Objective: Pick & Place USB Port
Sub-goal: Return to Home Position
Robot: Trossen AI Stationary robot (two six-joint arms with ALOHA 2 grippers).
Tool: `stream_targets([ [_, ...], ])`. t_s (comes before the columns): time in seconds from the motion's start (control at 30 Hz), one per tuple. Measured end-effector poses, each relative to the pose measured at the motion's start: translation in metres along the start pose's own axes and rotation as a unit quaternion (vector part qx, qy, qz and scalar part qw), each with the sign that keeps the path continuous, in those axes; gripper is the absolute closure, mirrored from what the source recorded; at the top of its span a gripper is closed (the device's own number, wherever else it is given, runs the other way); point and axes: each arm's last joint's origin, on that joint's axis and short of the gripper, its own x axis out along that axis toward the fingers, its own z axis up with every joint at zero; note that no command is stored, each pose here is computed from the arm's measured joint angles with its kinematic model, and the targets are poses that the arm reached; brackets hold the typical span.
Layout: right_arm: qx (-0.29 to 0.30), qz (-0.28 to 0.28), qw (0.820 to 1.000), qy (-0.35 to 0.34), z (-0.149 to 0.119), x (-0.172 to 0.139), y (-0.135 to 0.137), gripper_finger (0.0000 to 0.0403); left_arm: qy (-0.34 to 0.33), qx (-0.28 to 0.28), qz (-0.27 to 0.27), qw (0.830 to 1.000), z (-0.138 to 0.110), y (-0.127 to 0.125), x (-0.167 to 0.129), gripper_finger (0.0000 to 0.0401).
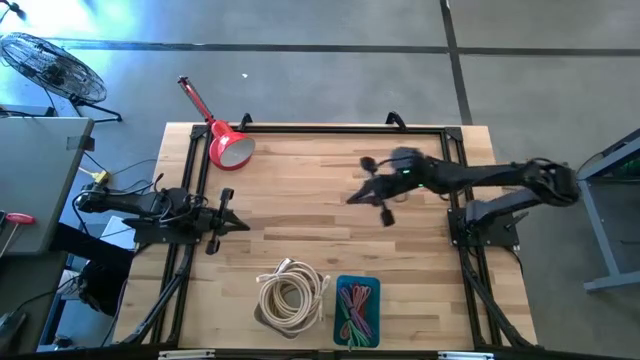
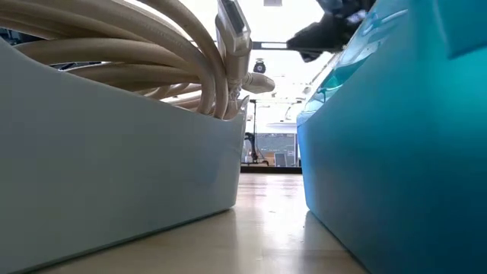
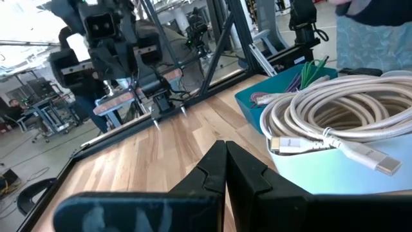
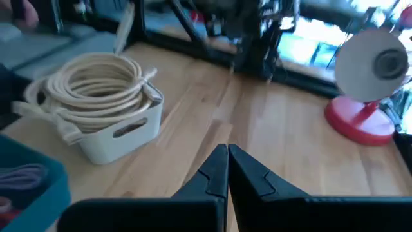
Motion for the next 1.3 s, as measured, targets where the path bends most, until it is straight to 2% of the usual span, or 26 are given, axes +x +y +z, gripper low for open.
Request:
stream_targets([
  [0.1,-0.003,-0.009,0.999,-0.045,-0.02,-0.023,0.005,0.0403,0.0,0.0,0.0,1.0,0.0,0.0,0.0,0.04],
  [0.2,0.003,-0.017,0.998,-0.06,-0.038,-0.038,0.015,0.0403,0.0,0.0,0.0,1.0,0.0,0.0,0.0,0.04],
  [0.4,0.024,0.022,0.998,-0.062,-0.079,-0.056,0.044,0.0403,0.0,0.0,0.0,1.0,0.0,0.0,0.0,0.04],
  [0.7,0.047,0.002,0.99,-0.135,-0.129,-0.078,0.074,0.0403,0.0,0.0,0.001,1.0,0.0,0.0,0.0,0.04],
  [0.83,0.061,0.0,0.99,-0.126,-0.134,-0.08,0.078,0.0403,0.0,0.0,0.002,1.0,0.0,0.0,0.0,0.04],
  [1.3,0.032,0.036,0.991,-0.124,-0.131,-0.087,0.093,0.0403,0.001,0.0,0.002,1.0,0.0,0.0,0.0,0.04],
])
